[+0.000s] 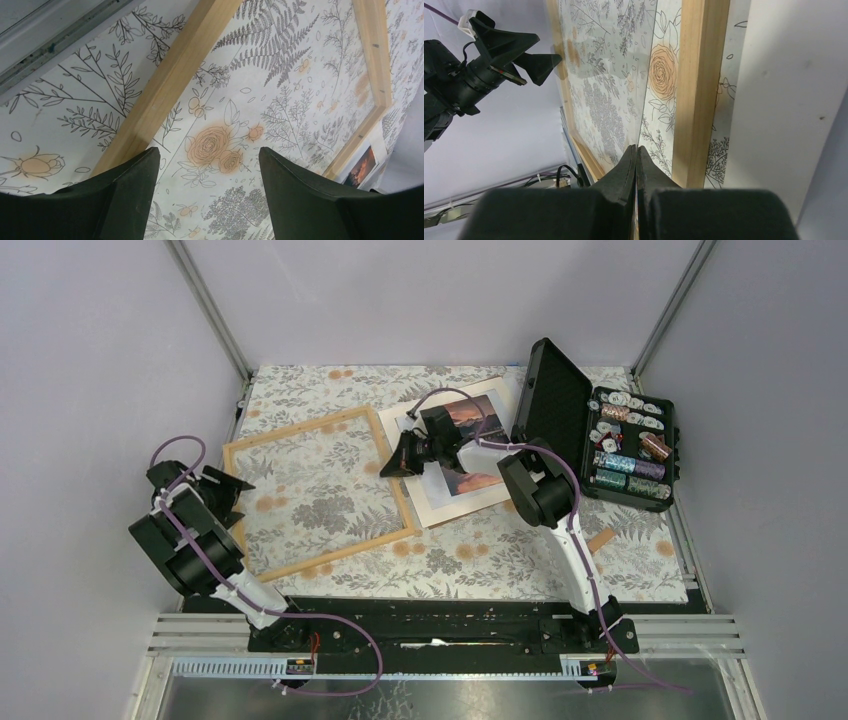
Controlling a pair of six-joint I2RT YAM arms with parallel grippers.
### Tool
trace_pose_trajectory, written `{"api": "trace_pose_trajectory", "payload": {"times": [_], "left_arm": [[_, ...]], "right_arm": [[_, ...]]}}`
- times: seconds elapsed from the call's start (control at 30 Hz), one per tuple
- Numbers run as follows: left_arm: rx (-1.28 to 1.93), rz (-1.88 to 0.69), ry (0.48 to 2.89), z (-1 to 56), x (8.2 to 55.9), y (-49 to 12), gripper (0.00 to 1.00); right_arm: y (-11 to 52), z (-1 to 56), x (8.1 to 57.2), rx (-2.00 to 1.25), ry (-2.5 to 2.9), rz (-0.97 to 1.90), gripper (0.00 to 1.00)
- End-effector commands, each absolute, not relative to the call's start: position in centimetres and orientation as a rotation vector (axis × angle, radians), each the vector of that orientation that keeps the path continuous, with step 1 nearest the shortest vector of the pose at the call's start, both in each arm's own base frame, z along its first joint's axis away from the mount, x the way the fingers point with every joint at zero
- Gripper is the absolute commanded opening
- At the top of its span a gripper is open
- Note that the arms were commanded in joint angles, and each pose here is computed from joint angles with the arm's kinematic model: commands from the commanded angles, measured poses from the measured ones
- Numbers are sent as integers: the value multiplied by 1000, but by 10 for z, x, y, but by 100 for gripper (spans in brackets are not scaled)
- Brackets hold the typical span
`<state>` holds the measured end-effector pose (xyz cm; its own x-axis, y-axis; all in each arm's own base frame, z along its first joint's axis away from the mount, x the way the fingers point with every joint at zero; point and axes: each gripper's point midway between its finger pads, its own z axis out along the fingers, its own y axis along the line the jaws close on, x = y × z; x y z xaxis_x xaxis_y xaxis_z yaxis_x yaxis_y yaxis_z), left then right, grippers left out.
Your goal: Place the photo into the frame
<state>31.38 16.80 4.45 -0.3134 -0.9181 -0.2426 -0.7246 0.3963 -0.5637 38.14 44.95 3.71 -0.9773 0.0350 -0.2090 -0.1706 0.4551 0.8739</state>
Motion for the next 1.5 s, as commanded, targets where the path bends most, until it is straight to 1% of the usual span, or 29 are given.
{"api": "trace_pose_trajectory", "payload": {"times": [0.0,0.2,0.47,0.77,1.1,1.2,1.27,1.47], "left_arm": [[-1540,-379,2074,42,293,184,80],[-1543,-372,2059,48,293,184,84],[-1543,-351,2013,68,292,186,85],[-1559,-312,1965,80,289,189,85],[-1609,-260,1995,64,281,193,87],[-1607,-219,1987,67,280,199,90],[-1597,-184,1981,73,281,204,98],[-1577,-45,1970,89,275,215,99]], "right_arm": [[465,73,372,-248,2448,1610,0],[466,75,371,-259,2454,1625,0],[471,91,364,-279,2442,1680,0],[480,88,358,-290,2457,1707,0],[480,85,358,-278,2465,1698,0],[479,83,360,-263,2469,1672,0],[478,81,361,-247,2473,1655,0],[475,71,364,-196,2496,1610,0]]}}
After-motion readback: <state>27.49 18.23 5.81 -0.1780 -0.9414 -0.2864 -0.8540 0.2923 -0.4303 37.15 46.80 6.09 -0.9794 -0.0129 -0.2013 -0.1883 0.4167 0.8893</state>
